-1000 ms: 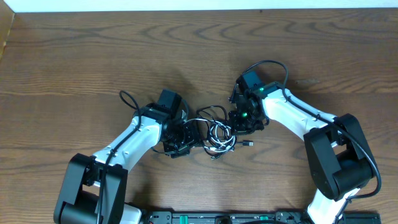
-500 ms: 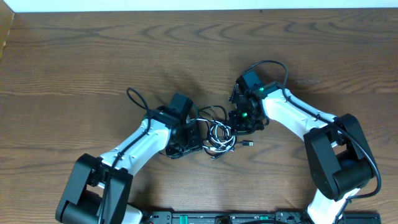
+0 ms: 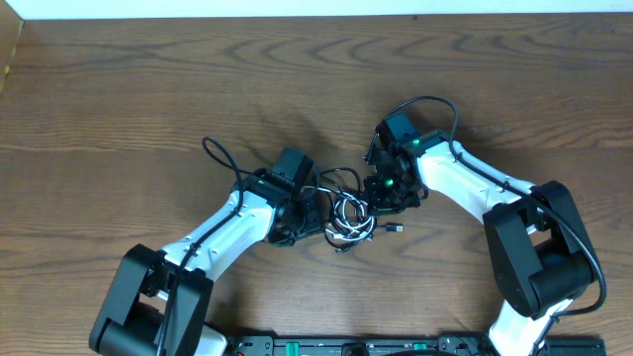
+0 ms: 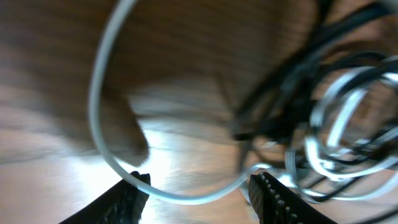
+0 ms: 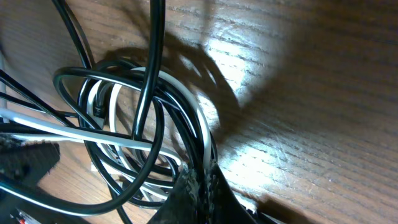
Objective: Untangle cables
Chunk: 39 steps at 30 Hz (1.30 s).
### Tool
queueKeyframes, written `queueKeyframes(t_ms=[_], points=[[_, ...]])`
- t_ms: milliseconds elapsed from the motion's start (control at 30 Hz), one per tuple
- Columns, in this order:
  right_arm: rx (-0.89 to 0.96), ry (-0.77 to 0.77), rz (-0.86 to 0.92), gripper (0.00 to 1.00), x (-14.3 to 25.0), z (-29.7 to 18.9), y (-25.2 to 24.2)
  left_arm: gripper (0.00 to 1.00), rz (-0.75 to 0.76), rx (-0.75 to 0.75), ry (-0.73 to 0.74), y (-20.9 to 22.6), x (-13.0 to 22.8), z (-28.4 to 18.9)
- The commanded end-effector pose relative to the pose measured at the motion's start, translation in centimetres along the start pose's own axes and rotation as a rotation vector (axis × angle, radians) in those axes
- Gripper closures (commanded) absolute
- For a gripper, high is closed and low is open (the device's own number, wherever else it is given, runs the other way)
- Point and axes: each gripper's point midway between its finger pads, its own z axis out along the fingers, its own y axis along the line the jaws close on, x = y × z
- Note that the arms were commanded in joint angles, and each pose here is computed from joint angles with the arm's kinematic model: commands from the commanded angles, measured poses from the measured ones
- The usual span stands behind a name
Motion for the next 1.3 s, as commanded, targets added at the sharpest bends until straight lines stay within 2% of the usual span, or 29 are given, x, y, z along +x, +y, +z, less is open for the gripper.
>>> queueKeyframes(t_ms=[0,467,633,1033,1267], points=[[-0.006,0.011,0.004,0.99,0.4,0.1,0.2,0.44,-0.049,0.088,0.081,-1.5,1.4,0.3],[-0.007,0.009,0.004,0.99,0.3,0.1,0.2,0.46,-0.101,0.012,0.001,-0.6,0.3,0.6],[-0.007,0.011,0.004,0.99,0.4,0.1,0.2,0.46,-0.052,-0.069,-0.074,-0.1,0.0,0.9],[-0.004,0.020,0.009,0.99,0.6,0.1,0.1,0.51,-0.021,-0.128,-0.150,-0.3,0.0,1.3],[-0.001,0.028,0.010,0.99,0.8,0.1,0.1,0.67,-0.017,-0.119,-0.154,-0.6,-0.1,1.3]])
